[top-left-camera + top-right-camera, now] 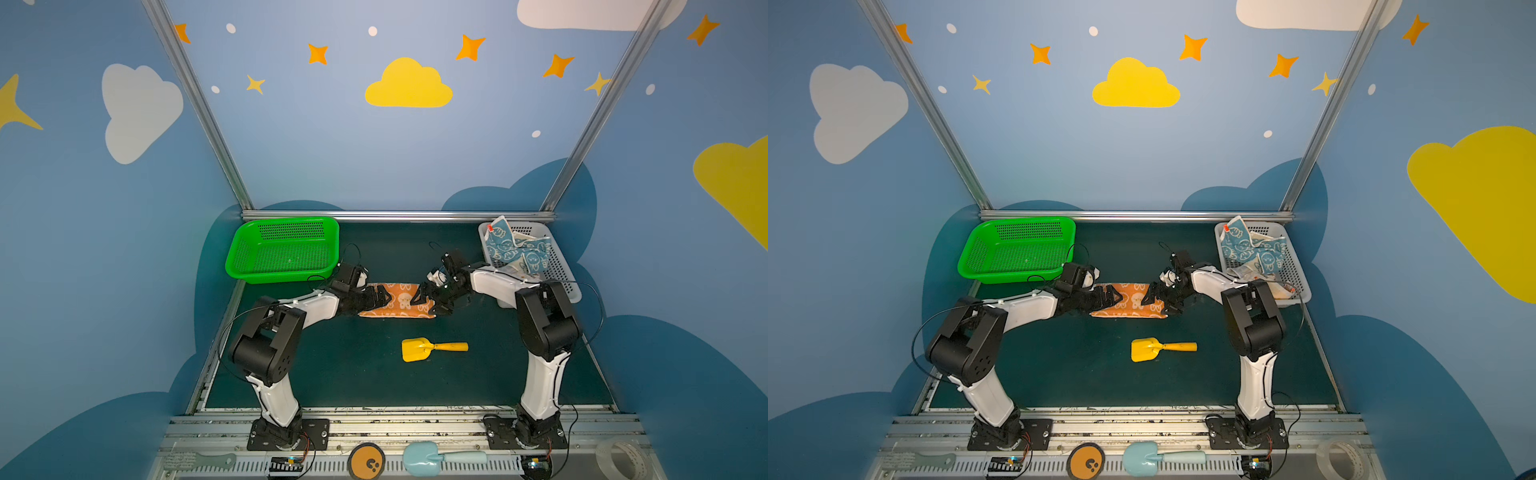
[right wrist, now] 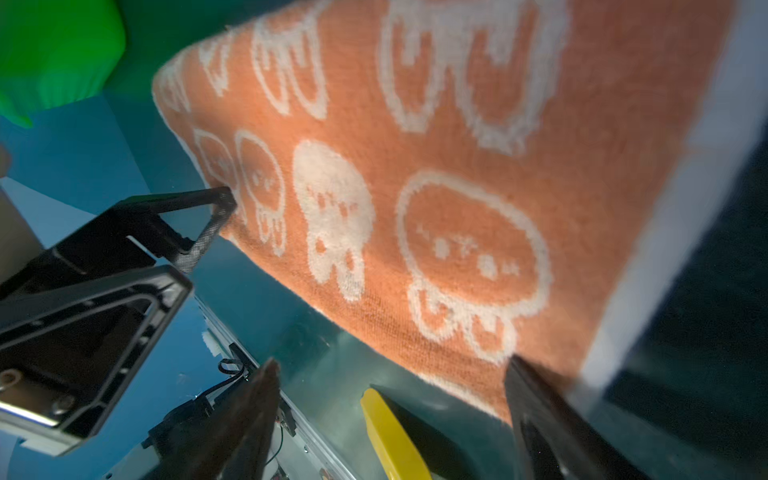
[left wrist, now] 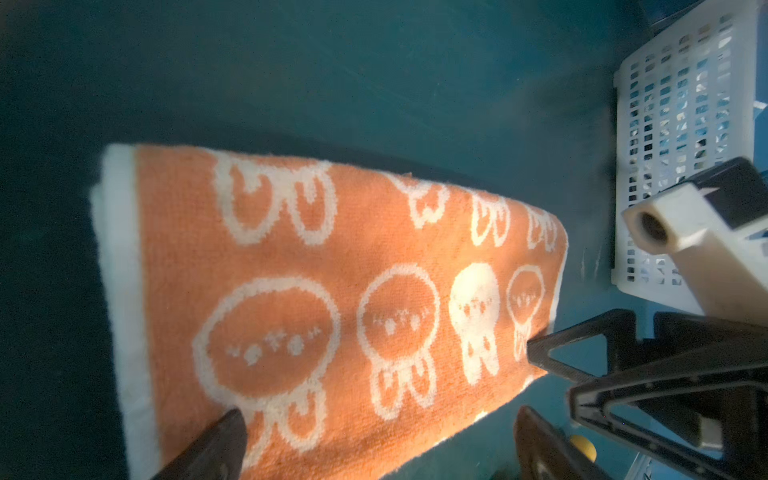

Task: Fold and stack the towels

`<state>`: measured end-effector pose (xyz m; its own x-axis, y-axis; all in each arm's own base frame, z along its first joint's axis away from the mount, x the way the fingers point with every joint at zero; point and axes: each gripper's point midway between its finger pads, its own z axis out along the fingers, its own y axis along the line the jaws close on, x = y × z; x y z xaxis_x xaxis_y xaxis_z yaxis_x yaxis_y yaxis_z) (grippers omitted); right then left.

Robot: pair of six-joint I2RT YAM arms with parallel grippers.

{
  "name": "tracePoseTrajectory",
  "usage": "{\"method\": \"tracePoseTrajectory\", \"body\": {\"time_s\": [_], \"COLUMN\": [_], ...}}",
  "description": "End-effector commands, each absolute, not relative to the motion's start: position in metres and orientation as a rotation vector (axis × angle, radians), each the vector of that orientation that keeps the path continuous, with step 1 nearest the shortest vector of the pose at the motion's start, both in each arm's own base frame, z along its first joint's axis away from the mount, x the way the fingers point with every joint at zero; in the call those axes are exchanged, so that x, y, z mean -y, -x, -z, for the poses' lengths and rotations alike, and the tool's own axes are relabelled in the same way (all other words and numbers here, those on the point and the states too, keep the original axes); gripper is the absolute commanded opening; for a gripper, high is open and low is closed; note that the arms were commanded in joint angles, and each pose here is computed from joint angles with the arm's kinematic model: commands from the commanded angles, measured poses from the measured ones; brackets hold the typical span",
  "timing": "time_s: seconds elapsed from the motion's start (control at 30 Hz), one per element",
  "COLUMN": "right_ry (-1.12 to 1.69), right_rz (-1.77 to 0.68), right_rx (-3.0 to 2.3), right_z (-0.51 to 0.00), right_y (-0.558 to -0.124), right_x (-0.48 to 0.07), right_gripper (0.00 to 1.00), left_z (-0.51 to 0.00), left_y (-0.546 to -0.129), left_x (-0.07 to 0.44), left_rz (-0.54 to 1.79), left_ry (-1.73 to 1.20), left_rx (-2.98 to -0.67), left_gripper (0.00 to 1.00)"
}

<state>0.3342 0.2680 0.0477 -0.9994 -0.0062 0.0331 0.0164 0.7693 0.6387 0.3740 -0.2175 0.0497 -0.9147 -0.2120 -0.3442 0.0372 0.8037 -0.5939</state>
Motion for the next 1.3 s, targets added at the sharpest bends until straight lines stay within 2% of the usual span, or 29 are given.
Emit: {"method": "tracePoseTrajectory", "body": {"time_s": [0.0,0.13,0.3,0.4,0.47,0.53,0.97,1.27], "right_ry": [0.05,0.071,-0.033,-0.075,-0.099,-0.104,-0.09,-0.094], "right_rz": [0.99,0.927,1.008,0.983,0.922,0.872,0.673,0.666], "right_rx": [2.933,2.928,2.98,3.073,3.138,3.156,3.125,3.065], "right_z": [-0.033,-0.022,-0.058,-0.089,-0.104,-0.108,-0.061,-0.029], "right_y": [-0.331,-0.328,-0.334,-0.342,-0.346,-0.35,-0.364,-0.357], "right_x": [-0.253,-0.241,-0.247,-0.242,-0.235,-0.23,-0.229,-0.246], "right_gripper": [0.84,0.84,0.85,0.86,0.89,0.9,0.9,0.9], "left_z": [-0.035,-0.033,-0.076,-0.1,-0.093,-0.088,-0.046,-0.022], "left_y": [-0.363,-0.361,-0.373,-0.382,-0.386,-0.387,-0.386,-0.377], "left_x": [0.215,0.213,0.213,0.199,0.179,0.174,0.186,0.196], "left_rz": [0.855,0.837,0.798,0.666,0.505,0.477,0.489,0.502], "left_ry": [0.143,0.121,0.03,0.035,0.111,0.09,0.053,0.017], "left_rx": [-2.639,-2.651,-2.594,-2.573,-2.636,-2.713,-2.851,-2.929], "left_gripper": [1.0,1.0,1.0,1.0,1.0,1.0,1.0,0.96]}}
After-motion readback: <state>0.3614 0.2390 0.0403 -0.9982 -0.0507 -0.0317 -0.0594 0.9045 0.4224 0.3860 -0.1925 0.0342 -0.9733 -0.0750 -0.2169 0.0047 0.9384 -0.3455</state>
